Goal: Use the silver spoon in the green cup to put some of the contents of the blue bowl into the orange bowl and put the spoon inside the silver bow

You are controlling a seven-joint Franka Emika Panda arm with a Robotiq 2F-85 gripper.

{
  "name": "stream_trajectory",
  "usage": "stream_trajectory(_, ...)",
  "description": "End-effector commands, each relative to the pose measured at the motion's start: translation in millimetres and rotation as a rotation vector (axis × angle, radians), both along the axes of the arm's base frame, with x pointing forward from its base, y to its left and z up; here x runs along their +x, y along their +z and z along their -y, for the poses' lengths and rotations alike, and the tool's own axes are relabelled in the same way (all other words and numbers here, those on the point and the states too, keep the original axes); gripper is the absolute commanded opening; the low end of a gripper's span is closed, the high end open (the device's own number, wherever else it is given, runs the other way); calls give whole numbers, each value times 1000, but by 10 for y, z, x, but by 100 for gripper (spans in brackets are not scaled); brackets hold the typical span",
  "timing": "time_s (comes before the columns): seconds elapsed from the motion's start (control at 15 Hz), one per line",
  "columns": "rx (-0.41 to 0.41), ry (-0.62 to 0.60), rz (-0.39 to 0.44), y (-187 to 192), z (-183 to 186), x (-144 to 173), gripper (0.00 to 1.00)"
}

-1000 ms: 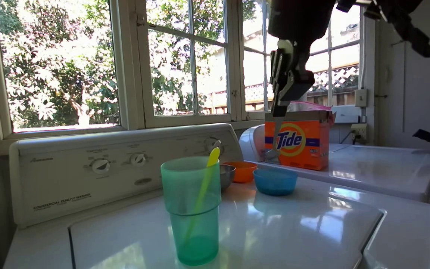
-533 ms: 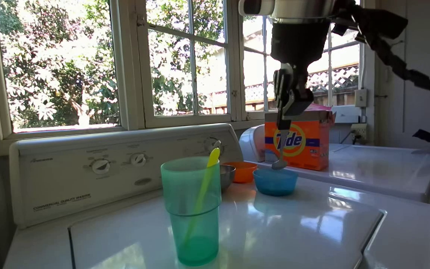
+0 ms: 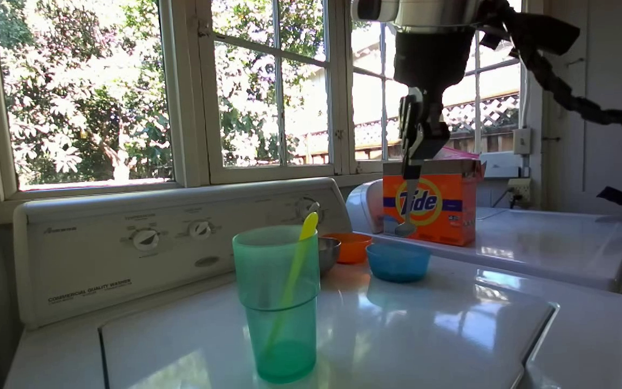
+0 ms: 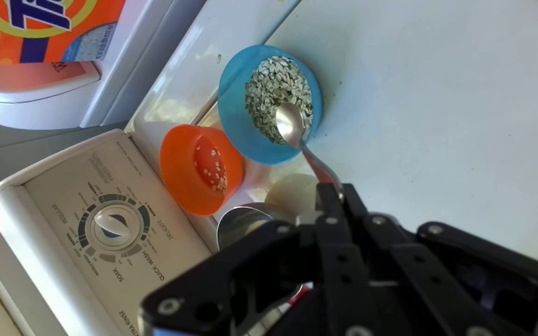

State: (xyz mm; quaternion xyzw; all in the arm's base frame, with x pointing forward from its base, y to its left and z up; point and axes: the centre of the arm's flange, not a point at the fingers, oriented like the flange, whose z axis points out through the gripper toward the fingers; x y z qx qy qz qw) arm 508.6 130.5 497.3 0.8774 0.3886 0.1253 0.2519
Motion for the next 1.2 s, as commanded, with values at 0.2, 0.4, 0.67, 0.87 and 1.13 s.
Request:
stream_trajectory(0.2,91,66,-43,-132,187,392,1)
stream_trajectory(0.4,153,103,-48,-235,240,526,1)
stream_trajectory(0.67,222,76,-91,-343,322,609,1)
stream_trajectory(0.87,242,31,-104,-389,359,600,1)
stream_trajectory(1.13,234,-10,-92,-312,411,538,1)
